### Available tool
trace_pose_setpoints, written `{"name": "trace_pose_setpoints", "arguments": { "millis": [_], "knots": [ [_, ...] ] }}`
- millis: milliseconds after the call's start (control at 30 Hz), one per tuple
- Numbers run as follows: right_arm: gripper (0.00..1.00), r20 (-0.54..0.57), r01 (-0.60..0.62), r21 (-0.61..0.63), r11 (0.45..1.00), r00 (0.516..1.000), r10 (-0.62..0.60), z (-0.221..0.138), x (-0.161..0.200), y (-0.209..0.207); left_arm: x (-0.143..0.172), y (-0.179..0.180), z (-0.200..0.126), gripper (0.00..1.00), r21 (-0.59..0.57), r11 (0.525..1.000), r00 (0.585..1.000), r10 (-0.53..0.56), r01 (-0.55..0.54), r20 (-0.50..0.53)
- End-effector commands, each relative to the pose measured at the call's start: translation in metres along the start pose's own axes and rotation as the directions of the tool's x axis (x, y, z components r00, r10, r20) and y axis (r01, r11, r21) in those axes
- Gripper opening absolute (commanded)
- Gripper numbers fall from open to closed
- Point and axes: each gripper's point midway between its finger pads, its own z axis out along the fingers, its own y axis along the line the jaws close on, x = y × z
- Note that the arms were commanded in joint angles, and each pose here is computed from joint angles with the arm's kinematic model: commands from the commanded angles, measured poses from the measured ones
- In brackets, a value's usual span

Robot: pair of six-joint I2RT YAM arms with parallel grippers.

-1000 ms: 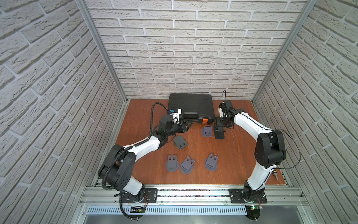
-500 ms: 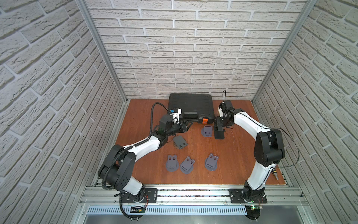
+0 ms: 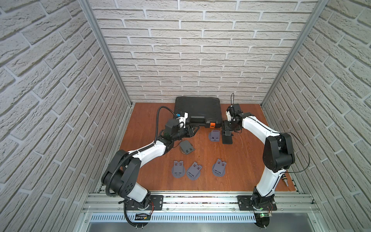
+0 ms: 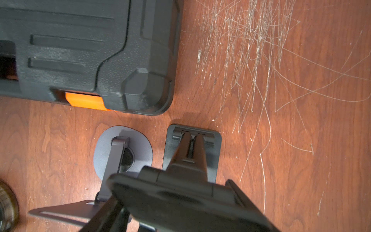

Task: Open the phone stand
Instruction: Place the phone stand at the center of the board.

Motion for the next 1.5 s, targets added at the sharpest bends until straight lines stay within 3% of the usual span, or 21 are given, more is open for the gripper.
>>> {"name": "trace_pose_setpoints", "arguments": {
  "millis": [0,633,833,1167,1267,1333,1467],
  "knots": [
    [0.46,-0.035,-0.015,0.02,1.0,0.999,0.016,0.007,0.011,-0.007,-0.009,-0.008,-0.003,0.44,0.026,0.999,0.999,0.022,-0.023,0.036],
    [0.69,-0.009,-0.019,0.024,1.0,1.0,0.02,-0.021,0.004,-0.009,-0.007,-0.009,-0.003,0.43,0.044,0.999,0.999,0.022,-0.023,0.039],
    [0.84,-0.004,-0.014,0.032,0.999,1.0,0.014,-0.029,0.003,-0.01,-0.007,-0.01,-0.003,0.43,0.048,0.999,0.999,0.021,-0.023,0.041],
    [0.86,0.017,-0.02,0.015,1.0,1.0,0.02,-0.049,-0.003,-0.009,-0.007,-0.012,-0.001,0.42,0.056,0.998,0.999,0.02,-0.022,0.044],
    [0.84,0.02,-0.035,0.017,0.999,0.999,0.034,-0.061,-0.002,-0.01,-0.006,-0.012,-0.001,0.42,0.057,0.998,0.999,0.02,-0.022,0.04],
    [0.75,0.029,-0.048,0.016,0.999,0.998,0.048,-0.07,-0.001,-0.01,-0.007,-0.013,0.0,0.42,0.061,0.998,0.999,0.021,-0.024,0.041],
    [0.38,0.041,-0.074,0.017,0.997,0.996,0.073,-0.086,0.003,-0.012,-0.007,-0.014,0.0,0.42,0.064,0.998,0.999,0.022,-0.025,0.041]
  ]
}}
